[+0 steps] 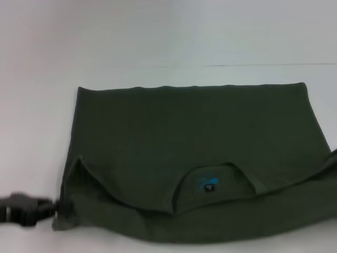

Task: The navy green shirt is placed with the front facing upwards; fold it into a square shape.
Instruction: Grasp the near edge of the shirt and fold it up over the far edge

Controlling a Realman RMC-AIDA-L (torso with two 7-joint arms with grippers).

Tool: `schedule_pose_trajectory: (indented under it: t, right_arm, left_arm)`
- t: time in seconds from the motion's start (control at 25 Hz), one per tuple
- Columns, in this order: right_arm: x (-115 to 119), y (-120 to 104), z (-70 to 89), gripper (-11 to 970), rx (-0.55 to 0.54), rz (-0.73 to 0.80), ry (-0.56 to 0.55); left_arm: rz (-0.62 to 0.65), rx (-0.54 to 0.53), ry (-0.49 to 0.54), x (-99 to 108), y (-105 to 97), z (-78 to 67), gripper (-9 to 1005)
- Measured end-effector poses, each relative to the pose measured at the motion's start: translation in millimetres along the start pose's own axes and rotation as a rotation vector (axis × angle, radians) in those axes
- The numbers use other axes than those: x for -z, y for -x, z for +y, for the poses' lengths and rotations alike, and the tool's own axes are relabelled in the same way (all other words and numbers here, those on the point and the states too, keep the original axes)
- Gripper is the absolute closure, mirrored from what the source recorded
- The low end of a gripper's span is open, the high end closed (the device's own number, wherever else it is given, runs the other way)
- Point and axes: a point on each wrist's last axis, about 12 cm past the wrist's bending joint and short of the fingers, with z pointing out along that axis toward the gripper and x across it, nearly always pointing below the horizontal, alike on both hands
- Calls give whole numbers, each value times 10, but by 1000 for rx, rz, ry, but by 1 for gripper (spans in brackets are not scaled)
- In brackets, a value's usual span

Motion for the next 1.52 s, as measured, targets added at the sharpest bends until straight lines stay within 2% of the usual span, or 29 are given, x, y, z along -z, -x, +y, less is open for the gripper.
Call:
schedule_pose_trajectory:
  t: [0.08,0.12,0.16,0.44,0.72,1.04,1.28,1.52]
  right_arm:
    - [-87,147,-39,876,28,-28,6]
    - [-131,208,-59,875,38,-37,5]
    - [-191,291,-85,874,50,-46,5]
    - [-665,759,-261,869,95,-73,-55]
    - [-1144,961,-431,864,102,-94,-176]
    - [-1564,926,-591,859,129,-86,-341]
    - [-1794,940,-640,854,151,-81,-434]
    - [-1964,992,-632,850,171,-69,-475]
  left_arm:
    - [-32,-25,36,-11,206,58,992]
    - [-66,-38,67,-16,390,112,992]
    - [-72,-40,71,-17,415,120,992]
    - [-159,-106,148,-180,1080,237,992]
    - [-229,-171,319,-505,1549,332,992]
    - [-278,-204,500,-835,1789,415,992]
    - [-284,-233,624,-1029,1837,473,992]
    - [-269,-279,707,-1177,1867,491,991]
